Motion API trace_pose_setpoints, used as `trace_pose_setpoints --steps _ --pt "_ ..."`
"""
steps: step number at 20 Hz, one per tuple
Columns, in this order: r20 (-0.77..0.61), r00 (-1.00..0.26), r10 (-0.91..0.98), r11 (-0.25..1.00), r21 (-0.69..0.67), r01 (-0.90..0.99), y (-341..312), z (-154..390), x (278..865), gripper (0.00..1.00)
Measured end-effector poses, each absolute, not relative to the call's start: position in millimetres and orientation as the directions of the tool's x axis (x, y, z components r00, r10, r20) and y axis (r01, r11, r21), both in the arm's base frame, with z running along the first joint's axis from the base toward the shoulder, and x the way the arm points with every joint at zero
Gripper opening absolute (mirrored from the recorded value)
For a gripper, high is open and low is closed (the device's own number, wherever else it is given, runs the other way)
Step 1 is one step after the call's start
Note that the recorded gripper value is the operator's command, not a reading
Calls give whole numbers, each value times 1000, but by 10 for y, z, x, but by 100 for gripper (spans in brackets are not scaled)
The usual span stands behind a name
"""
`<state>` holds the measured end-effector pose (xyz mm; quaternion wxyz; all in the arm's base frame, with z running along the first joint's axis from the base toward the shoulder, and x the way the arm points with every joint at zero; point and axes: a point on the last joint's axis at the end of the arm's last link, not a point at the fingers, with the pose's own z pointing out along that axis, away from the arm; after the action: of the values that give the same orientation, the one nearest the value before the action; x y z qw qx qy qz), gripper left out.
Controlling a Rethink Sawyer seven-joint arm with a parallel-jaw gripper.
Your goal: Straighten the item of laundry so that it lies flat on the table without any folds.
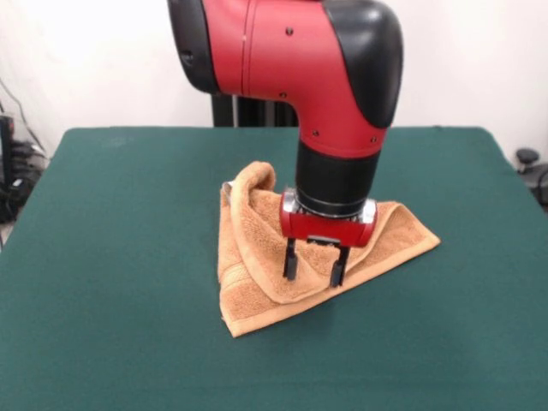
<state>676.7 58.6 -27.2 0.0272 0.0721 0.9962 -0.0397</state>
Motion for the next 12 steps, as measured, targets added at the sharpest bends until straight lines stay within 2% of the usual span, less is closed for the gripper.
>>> trace_pose_setpoints --steps 8,9,12 --pt "-72 -990 123 988 -81 128 591 -429 6739 100" --pt "-73 -990 122 988 -81 128 588 -427 6742 0" --pt "-75 -990 121 988 -83 127 576 -425 6749 0"
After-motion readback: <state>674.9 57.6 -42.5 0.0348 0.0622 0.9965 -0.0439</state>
